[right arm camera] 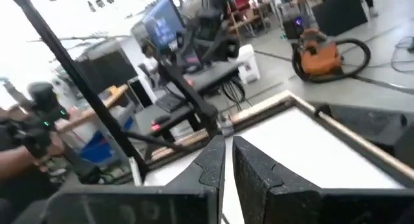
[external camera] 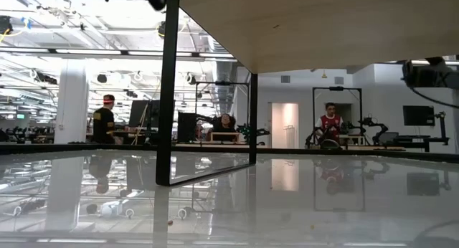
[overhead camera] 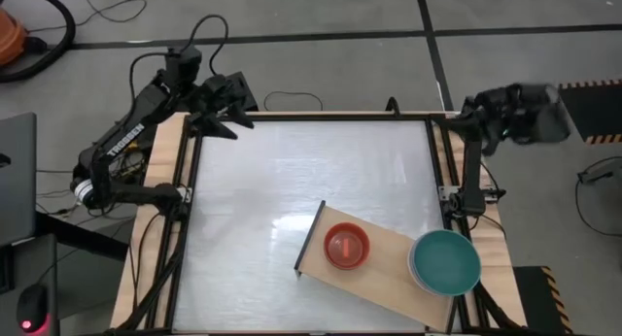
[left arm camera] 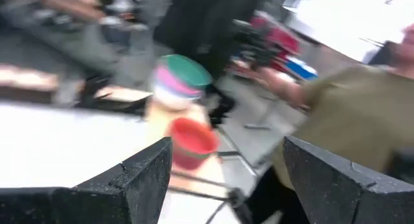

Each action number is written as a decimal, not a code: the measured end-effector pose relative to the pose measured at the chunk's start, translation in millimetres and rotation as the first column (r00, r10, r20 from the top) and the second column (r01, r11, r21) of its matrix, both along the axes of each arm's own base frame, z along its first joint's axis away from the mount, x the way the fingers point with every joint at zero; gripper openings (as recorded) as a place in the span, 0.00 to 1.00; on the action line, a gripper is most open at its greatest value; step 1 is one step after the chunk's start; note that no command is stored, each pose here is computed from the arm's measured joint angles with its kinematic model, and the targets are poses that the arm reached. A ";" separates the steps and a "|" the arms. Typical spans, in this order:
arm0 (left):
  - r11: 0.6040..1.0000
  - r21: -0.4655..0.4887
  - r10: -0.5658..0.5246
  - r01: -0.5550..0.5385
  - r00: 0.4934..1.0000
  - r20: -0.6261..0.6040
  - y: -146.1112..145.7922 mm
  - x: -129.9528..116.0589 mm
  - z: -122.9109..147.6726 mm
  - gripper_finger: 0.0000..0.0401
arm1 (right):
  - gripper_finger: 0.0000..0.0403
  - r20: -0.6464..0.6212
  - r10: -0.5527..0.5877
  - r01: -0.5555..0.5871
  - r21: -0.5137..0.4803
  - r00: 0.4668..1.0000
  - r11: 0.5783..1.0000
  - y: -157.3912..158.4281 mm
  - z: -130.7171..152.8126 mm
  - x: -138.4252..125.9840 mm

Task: Place and stack bowls onto a shelf
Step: Return to Home Position

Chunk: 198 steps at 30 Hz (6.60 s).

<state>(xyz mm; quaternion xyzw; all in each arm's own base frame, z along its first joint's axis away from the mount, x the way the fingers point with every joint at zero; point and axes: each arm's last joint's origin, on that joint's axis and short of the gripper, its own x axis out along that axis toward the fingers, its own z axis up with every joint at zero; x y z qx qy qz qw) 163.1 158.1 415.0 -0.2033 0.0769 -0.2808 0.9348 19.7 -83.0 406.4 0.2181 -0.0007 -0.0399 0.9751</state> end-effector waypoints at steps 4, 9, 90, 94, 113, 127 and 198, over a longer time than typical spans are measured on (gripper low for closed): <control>0.993 -0.002 0.120 -0.121 0.991 -0.062 5.0 1.1 -15.7 0.70 | 0.15 0.008 -0.004 0.003 0.123 1.000 0.992 20.0 -29.5 2.4; 0.980 0.013 0.196 -0.196 0.974 -0.113 4.2 8.1 -26.8 0.70 | 0.15 0.026 -0.016 0.007 0.309 1.000 0.951 62.9 -45.7 7.1; 0.947 -0.168 0.319 -0.272 0.757 0.571 -157.9 -70.6 -184.9 0.70 | 0.15 0.665 -0.171 0.144 0.096 0.727 0.985 95.0 -152.9 42.4; 0.951 -0.173 0.308 -0.257 0.730 0.610 -158.0 -78.6 -177.7 0.70 | 0.15 0.724 -0.202 0.252 0.040 0.659 0.967 85.7 -123.8 26.7; 0.891 -0.099 0.450 -0.443 0.834 0.320 -145.0 -72.8 -219.2 0.70 | 0.15 0.142 -0.213 0.241 -0.222 0.967 0.945 88.7 -155.8 44.0; 0.887 0.075 0.435 -0.456 0.878 0.200 -144.4 -68.7 -239.7 0.70 | 0.15 0.055 -0.227 0.231 -0.387 0.972 0.893 98.1 -232.3 72.9; 0.633 0.078 0.758 -0.770 0.637 0.140 -123.9 -72.4 -244.0 0.70 | 0.15 0.039 -0.339 0.318 -0.461 0.940 0.829 85.4 -234.8 74.3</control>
